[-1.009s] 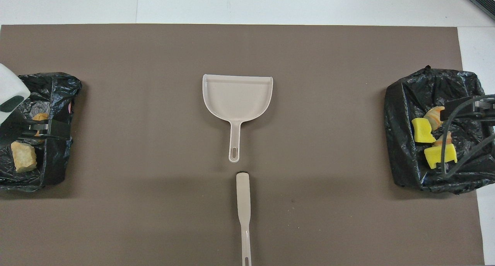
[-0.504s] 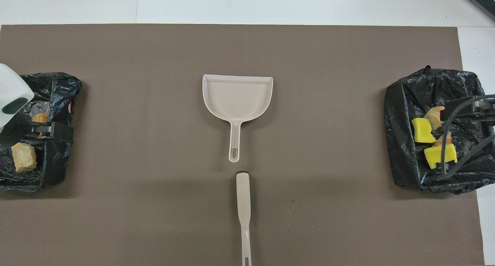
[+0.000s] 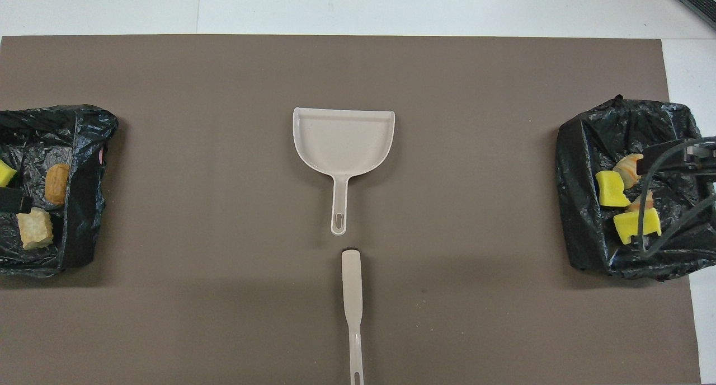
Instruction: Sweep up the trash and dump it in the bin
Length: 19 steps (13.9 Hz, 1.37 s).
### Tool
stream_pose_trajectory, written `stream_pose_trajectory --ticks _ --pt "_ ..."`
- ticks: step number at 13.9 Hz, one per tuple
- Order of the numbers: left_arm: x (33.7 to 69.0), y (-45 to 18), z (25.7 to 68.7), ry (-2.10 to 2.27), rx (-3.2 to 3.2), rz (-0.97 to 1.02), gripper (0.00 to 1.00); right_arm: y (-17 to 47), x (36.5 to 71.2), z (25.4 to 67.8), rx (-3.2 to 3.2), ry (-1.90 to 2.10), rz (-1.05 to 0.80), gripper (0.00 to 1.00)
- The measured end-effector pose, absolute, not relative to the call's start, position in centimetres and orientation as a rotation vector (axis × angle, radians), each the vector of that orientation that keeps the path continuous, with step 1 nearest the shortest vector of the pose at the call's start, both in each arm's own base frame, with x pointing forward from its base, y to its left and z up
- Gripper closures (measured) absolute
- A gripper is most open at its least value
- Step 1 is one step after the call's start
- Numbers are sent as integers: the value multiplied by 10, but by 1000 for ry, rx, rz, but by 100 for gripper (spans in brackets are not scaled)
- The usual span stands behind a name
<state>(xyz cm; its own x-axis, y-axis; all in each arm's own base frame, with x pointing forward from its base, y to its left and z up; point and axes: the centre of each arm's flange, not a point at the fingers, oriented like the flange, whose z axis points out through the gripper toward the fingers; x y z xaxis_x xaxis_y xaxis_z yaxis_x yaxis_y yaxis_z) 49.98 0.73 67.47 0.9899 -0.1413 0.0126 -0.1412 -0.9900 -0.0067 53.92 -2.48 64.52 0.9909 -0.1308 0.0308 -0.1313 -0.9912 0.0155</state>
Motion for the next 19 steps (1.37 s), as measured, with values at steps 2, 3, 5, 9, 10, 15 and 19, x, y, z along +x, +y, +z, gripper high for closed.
stream_pose_trajectory --ticks 2,3,5,9,10,15,19 --pt "498 4 687 253 -3123 -44 0 -25 539 645 3117 -205 46 0" --pt "497 2 688 288 -3120 -40 0 -25 539 645 3117 -205 46 0" --pt "498 -1 685 334 -3116 -21 0 -25 539 645 3117 -205 46 0" --pt "497 -2 678 352 -3118 33 0 -25 539 645 3117 -205 46 0" --pt "497 -2 678 353 -3119 43 0 -25 539 645 3117 -205 46 0" --pt "497 -2 677 354 -3119 43 0 -25 539 645 3117 -204 46 0" --pt "501 -7 674 367 -3123 14 0 -19 538 645 3119 -154 31 0"
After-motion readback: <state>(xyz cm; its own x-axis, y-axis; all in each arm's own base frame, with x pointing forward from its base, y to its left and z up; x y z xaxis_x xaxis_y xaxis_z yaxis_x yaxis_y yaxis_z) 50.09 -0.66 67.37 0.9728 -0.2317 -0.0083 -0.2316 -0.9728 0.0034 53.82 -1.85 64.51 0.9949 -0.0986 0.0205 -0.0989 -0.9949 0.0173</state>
